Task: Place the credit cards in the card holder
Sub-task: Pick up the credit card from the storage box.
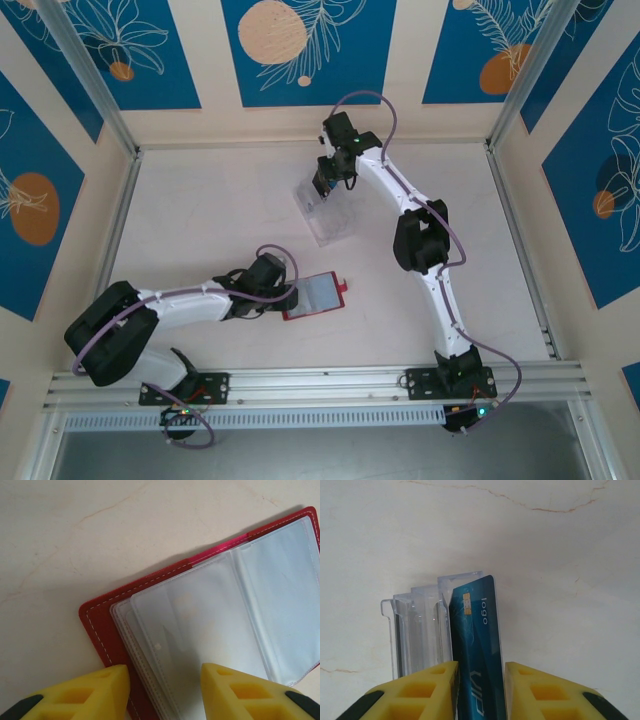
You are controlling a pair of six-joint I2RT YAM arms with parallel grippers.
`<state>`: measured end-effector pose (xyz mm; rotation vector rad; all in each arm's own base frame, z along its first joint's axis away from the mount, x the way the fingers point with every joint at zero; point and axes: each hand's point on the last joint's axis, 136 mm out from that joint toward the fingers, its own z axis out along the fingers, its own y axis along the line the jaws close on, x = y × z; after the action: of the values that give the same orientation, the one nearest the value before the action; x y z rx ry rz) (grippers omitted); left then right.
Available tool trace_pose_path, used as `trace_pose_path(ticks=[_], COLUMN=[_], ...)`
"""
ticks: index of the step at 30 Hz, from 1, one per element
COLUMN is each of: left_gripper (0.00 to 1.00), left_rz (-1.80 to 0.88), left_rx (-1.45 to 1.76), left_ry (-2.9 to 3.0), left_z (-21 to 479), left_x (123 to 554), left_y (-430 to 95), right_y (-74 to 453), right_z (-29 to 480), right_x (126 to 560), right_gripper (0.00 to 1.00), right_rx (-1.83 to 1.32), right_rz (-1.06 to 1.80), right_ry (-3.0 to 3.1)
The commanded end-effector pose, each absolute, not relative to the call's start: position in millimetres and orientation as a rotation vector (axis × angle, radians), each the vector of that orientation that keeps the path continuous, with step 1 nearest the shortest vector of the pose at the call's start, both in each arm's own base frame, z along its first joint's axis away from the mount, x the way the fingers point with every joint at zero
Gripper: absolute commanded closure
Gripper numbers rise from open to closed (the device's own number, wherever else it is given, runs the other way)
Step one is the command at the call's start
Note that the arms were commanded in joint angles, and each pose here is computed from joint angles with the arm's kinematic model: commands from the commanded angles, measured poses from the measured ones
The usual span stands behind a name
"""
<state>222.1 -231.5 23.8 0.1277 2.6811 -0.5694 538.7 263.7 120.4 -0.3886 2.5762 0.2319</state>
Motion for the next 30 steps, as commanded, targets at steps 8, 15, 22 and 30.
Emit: trace_pose_path(ticks=[8, 15, 22, 30], left_gripper=[0.58, 0.58, 0.58, 0.58], left_rz=[-0.567, -0.567, -0.565, -0.563], left_rx=[0.121, 0.119, 0.118, 0.116], left_ry=[2.761, 2.760, 2.760, 2.760], left_z=[4, 5, 5, 5], left_x=[207, 205, 205, 205], left_y=[-225, -223, -223, -222], right_y=[271, 272, 274, 279], right_z=[168, 169, 166, 162], right_x=[535, 535, 534, 532], right_gripper=[0.69, 0.74, 0.77, 0.78], right_rx=[-0.430, -0.436, -0.443, -0.460], right_rz=[0.229, 0.225, 0.235, 0.270], right_ry=[2.480, 2.476, 2.481, 2.491])
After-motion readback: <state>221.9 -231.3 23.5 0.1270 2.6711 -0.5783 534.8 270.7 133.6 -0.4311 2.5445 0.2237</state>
